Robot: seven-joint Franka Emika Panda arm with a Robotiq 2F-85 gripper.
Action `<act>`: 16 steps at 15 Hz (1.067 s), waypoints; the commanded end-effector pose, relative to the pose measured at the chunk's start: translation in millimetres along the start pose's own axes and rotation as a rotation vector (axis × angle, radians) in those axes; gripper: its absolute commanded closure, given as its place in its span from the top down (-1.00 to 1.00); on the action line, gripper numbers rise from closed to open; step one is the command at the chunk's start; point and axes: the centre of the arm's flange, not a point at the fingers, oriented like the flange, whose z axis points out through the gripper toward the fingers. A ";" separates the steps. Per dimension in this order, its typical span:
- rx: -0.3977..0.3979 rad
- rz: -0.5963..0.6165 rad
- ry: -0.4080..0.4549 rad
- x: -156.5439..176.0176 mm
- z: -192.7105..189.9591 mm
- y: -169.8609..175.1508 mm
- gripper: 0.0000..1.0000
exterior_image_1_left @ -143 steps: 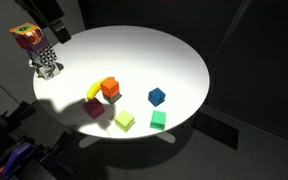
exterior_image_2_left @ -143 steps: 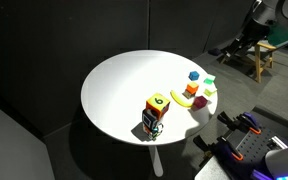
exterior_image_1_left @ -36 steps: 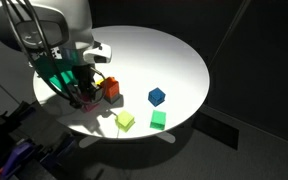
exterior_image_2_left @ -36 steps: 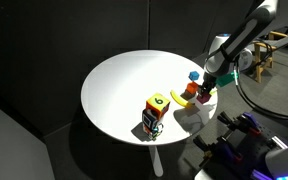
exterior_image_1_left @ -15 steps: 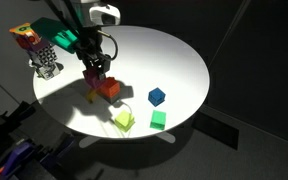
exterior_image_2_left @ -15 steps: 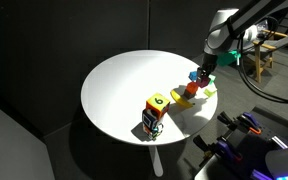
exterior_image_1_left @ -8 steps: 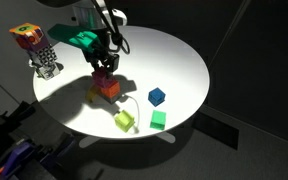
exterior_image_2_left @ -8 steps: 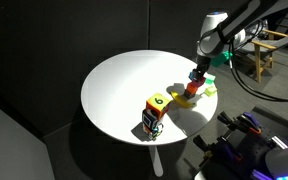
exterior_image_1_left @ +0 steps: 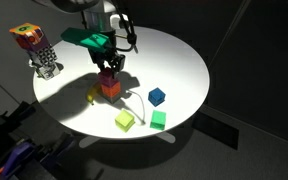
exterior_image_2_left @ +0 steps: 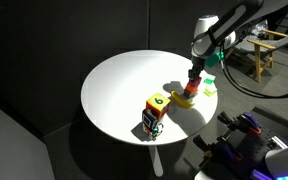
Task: Put the pink block on top of the stack on the right.
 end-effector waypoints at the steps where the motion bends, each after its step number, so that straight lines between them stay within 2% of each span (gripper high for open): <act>1: -0.004 -0.026 -0.020 13.5 2.3 8.6 0.58; 2: -0.002 -0.028 -0.025 13.1 2.5 9.2 0.62; 5: 0.004 -0.015 -0.038 7.0 4.8 10.5 0.99; 12: 0.041 0.024 -0.061 -16.2 -1.4 14.0 1.00; 16: 0.095 0.028 -0.025 -29.3 -9.9 13.8 1.00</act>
